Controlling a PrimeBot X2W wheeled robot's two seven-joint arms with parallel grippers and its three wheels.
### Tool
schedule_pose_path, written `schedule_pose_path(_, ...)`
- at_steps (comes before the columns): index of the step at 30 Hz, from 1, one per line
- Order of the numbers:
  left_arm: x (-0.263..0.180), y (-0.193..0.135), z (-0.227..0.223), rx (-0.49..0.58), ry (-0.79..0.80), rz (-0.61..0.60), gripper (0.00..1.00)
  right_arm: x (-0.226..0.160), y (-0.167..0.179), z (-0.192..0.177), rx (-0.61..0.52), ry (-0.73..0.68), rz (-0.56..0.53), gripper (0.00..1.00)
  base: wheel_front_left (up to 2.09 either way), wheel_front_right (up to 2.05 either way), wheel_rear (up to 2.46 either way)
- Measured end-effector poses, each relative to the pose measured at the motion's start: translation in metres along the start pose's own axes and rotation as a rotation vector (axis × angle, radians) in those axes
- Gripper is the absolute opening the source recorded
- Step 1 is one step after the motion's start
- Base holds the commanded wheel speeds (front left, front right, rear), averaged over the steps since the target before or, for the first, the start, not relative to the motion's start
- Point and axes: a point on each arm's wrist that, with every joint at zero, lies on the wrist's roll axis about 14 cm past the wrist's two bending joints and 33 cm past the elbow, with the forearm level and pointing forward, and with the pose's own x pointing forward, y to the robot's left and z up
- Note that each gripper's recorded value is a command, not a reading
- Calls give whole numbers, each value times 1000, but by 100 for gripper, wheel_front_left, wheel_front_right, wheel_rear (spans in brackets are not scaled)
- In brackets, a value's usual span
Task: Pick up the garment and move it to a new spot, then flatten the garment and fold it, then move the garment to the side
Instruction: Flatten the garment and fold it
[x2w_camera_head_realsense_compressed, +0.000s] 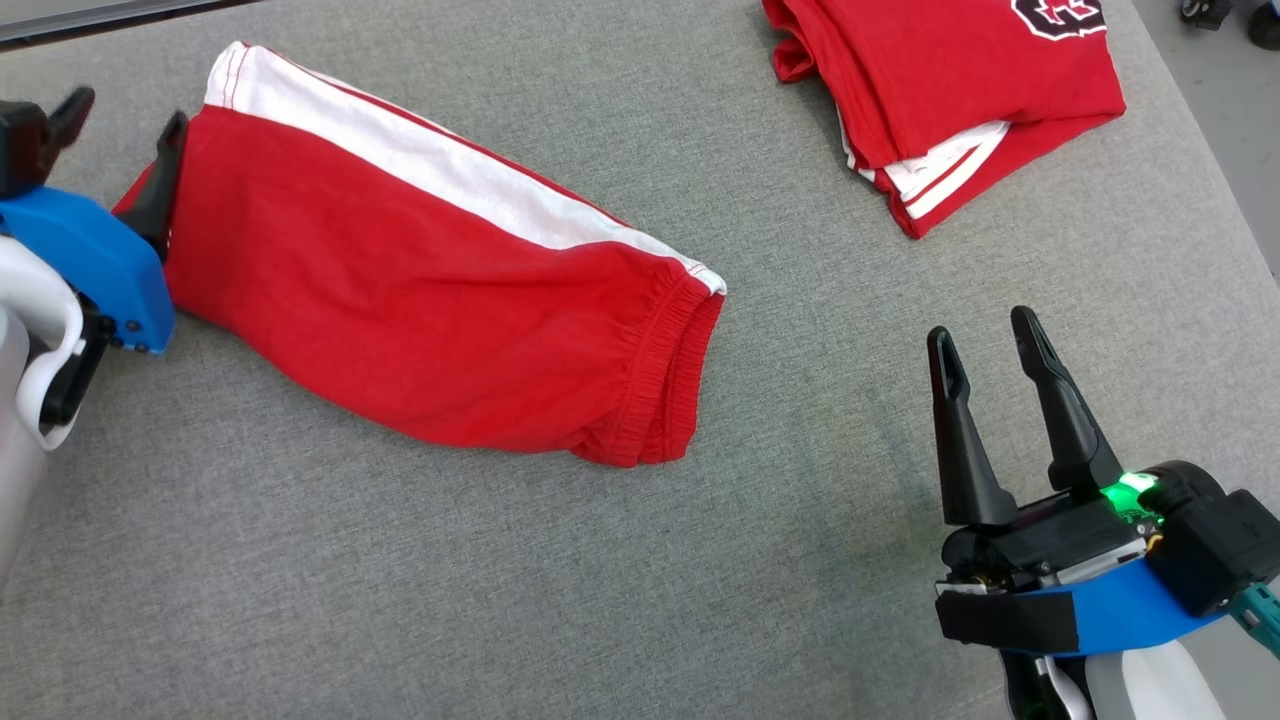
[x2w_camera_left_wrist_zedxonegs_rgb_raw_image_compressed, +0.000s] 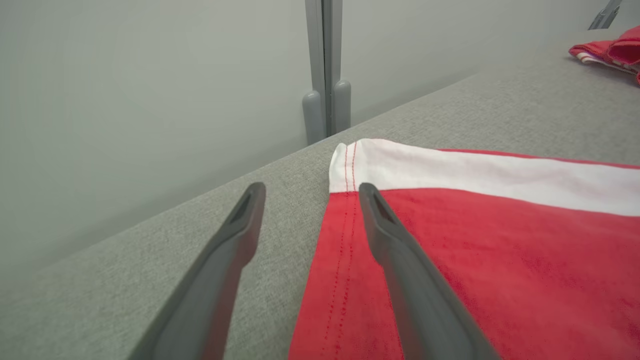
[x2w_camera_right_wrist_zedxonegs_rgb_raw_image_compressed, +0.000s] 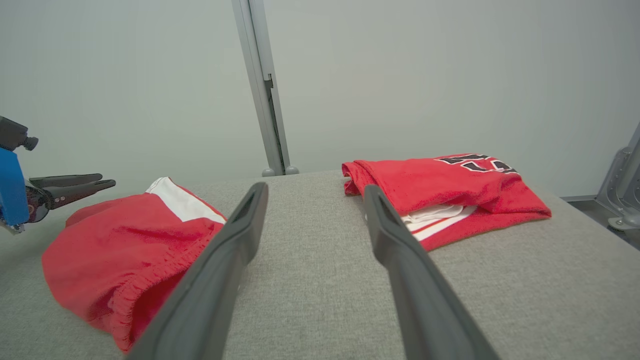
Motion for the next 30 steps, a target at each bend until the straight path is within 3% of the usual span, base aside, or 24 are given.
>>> schedule_pose_path(11, -20, -10, -58, -103, 309, -52, 100, 1, -4, -5, 3, 11, -12, 100, 0, 0, 0)
schedule_pose_path(23, -28, -11, -68, -152, 396, -67, 100, 3, -4, -8, 17, 19, -12, 100, 0, 0, 0)
schedule_pose_path(24, -28, -11, -69, -151, 397, -69, 93, 4, -4, -8, 17, 18, -11, 100, 0, 0, 0)
schedule_pose_path(25, -29, -11, -69, -146, 399, -69, 32, 4, -3, -8, 17, 17, -11, 100, 0, 0, 0)
schedule_pose_path(26, -29, -11, -69, -144, 400, -68, 0, 4, -3, -8, 18, 16, -10, 100, 0, 0, 0)
schedule_pose_path(30, -30, -16, -69, -123, 401, -80, 0, 6, -1, -7, 21, 13, -4, 100, 0, 0, 0)
